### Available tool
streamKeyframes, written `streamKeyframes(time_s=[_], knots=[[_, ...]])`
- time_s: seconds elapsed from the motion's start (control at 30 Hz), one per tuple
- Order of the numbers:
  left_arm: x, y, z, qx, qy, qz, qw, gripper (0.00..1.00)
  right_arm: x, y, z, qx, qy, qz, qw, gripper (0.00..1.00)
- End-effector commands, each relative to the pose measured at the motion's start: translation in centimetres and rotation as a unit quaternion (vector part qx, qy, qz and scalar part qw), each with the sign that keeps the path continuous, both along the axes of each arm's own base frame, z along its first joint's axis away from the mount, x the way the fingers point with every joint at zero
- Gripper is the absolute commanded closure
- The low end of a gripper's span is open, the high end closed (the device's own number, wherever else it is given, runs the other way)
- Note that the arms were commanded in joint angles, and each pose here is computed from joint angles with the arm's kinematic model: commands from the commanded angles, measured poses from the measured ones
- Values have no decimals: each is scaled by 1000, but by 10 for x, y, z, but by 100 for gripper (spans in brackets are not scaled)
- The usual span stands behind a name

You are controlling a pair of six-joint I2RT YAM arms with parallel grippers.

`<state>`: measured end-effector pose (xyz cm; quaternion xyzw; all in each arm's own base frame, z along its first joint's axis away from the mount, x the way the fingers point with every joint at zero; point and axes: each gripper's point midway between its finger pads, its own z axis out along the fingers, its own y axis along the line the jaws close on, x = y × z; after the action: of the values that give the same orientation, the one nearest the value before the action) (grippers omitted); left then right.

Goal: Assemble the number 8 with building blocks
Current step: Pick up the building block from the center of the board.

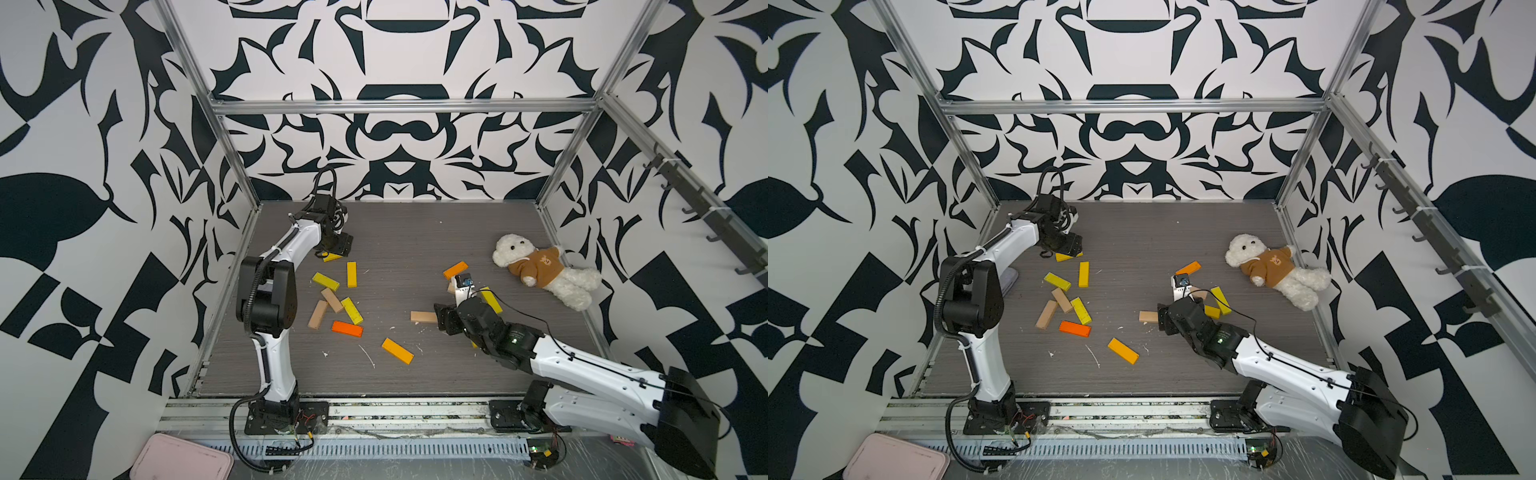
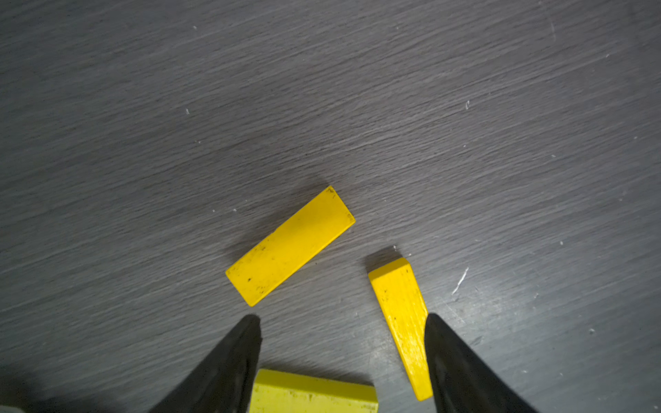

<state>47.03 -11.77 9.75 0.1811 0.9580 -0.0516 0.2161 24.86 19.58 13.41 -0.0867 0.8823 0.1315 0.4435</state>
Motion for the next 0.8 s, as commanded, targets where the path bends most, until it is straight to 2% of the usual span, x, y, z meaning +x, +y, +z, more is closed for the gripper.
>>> streamKeyframes(time_s=[0.0,0.17,0.43,0.77], knots=[[-5,6,-15,29,33,-25,999,25,3,5,15,15,-21,6,1000,20],[6,6,-24,39,37,-40,998,23,2,4,15,10,-22,7,1000,20],[20,14,-40,42,41,-18,998,21,2,2,15,10,-21,3,1000,19],[23,15,-55,36,56,-13,998,21,1,0,14,6,-18,1,1000,19]])
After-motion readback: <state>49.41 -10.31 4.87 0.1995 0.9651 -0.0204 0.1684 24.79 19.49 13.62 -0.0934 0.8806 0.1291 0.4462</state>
